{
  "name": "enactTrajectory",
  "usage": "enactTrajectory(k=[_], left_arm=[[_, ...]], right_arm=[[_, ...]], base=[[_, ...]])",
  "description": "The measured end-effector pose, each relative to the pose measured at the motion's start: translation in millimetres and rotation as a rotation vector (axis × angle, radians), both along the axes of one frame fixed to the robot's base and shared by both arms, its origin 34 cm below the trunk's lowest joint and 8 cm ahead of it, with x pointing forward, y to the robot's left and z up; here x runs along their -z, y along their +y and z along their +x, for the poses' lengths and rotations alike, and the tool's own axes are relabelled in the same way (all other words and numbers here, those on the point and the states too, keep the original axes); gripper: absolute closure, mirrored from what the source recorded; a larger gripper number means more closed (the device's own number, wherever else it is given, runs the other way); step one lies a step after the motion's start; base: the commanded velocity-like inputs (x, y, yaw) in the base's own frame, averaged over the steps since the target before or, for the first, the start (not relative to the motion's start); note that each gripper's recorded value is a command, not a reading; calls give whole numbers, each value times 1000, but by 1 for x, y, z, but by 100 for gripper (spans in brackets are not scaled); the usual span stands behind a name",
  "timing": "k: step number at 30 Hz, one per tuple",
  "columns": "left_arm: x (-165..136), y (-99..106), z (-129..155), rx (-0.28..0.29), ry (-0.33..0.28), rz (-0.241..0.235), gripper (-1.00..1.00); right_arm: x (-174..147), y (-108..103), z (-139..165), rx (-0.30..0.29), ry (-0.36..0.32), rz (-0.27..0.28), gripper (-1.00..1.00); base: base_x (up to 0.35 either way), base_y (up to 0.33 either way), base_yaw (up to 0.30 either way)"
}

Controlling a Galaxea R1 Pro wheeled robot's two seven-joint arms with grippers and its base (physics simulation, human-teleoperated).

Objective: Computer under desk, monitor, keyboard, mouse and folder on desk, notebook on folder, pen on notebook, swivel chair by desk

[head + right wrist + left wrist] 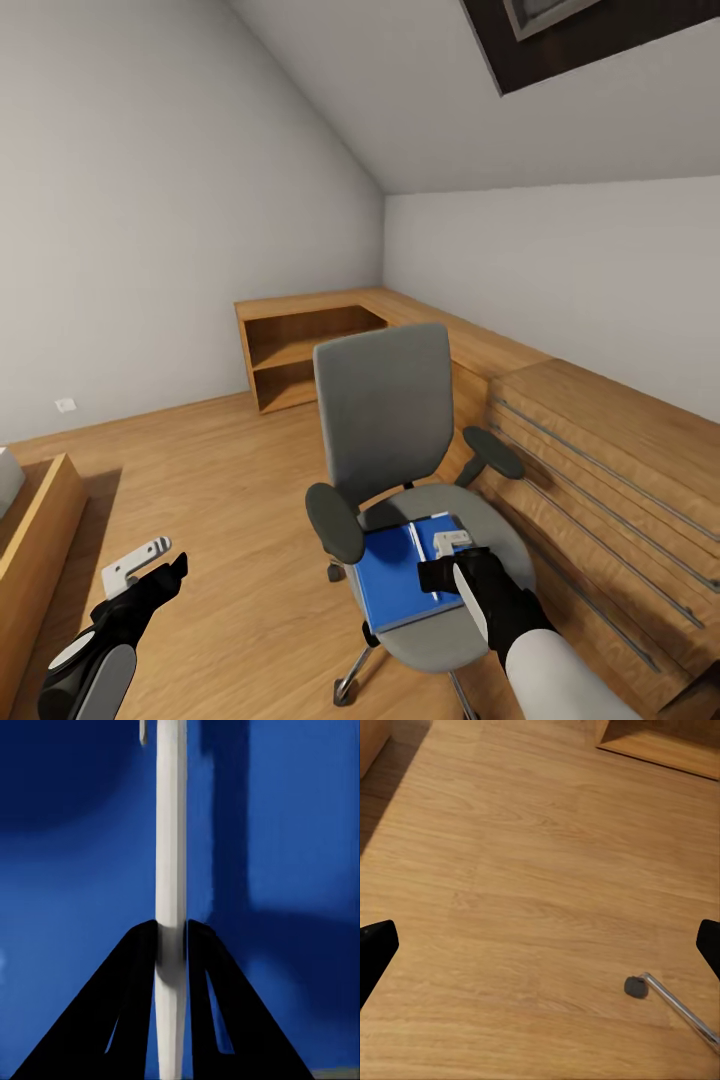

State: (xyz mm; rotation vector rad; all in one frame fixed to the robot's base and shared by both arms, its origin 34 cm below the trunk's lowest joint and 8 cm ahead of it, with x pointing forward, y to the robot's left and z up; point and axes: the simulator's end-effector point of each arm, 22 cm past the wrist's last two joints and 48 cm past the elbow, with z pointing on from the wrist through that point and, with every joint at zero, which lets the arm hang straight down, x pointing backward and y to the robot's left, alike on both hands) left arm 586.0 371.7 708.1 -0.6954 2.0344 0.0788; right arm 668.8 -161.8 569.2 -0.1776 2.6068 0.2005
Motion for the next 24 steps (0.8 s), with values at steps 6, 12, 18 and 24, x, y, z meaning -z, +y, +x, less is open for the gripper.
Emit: enactTrajectory(k=[6,12,18,24], left_arm=[[-12,0,2,1,0,1,-100],[-23,-2,3,5,0,1,-100],[-31,-16,4,37,8,0,-100],[-40,-27,6,63,13,-1,-100]], right_arm=[[-21,-2,10,5,-30,-1,100],[-102,-17,50,50,-192,2,100],[-161,-36,37,126,-277,52,100],[-209,-52,12,184,-343,99,100]], base=[[0,0,0],[0,0,0],[0,0,0],[0,0,0]])
